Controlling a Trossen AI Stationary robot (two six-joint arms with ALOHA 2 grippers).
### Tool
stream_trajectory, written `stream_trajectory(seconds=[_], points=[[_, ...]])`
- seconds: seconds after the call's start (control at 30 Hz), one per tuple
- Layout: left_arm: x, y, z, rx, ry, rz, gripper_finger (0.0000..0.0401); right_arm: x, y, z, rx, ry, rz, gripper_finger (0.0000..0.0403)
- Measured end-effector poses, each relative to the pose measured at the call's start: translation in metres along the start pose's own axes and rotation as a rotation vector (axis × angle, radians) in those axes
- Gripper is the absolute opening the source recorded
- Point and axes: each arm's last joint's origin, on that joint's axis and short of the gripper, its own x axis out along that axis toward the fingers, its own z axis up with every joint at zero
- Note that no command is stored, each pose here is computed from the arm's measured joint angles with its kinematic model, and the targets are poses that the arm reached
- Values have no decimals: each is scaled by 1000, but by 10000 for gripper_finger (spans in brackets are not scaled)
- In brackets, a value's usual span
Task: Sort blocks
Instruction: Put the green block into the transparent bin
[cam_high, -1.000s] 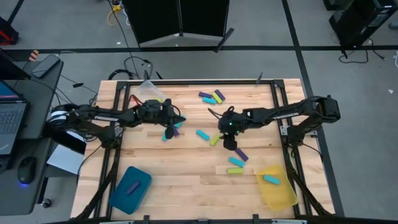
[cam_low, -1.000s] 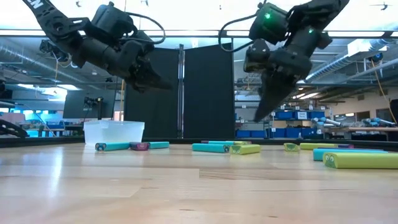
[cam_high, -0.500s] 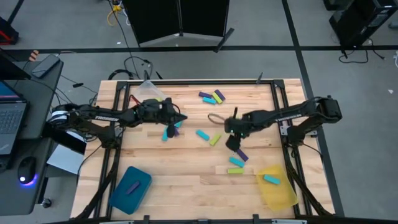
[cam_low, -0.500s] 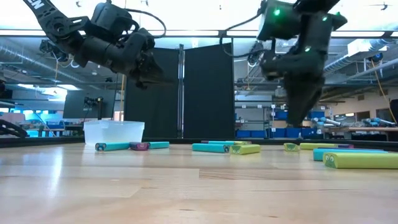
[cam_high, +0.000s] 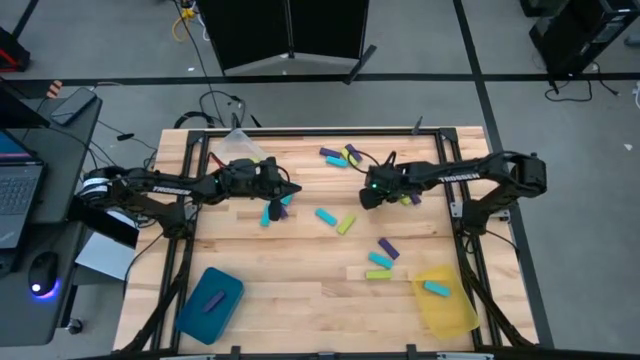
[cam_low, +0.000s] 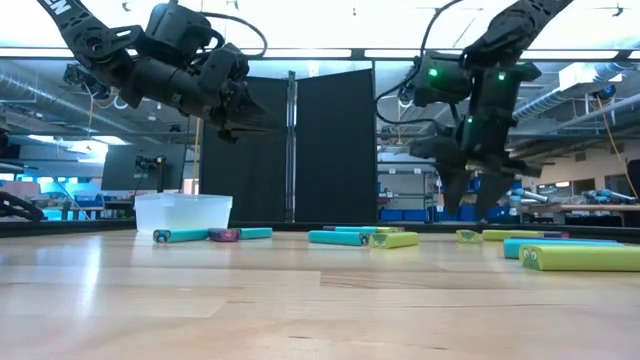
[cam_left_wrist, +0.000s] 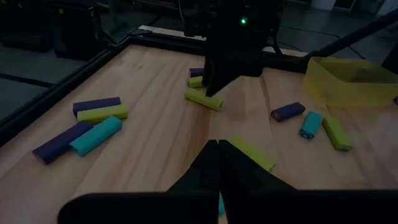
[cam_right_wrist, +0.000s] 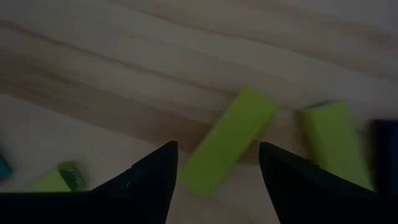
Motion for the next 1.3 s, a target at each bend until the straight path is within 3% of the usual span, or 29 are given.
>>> stream_trajectory(seconds=[0.2,0.47,0.67,0.8,0.93,1.1,1.3], points=[[0,0,0,-2,0,0,5,20,-2,-7,18,15,-33,238],[0,0,0,-42,-3,0,5,34,0,-8,-78,-3,-96,216],[0,0,0,-114,-4,0,5,31,7,-12,-266,-33,-70,120],[0,0,1,-213,-7,-1,5,29,17,-14,-512,-80,-13,111],[0,-1,0,-338,8,-21,5,25,35,-15,-681,-193,104,111],[0,-6,-4,-458,72,-96,15,11,65,-25,-911,-455,225,111],[0,-5,-5,-630,71,-49,84,-6,88,-35,-1017,-685,335,111]])
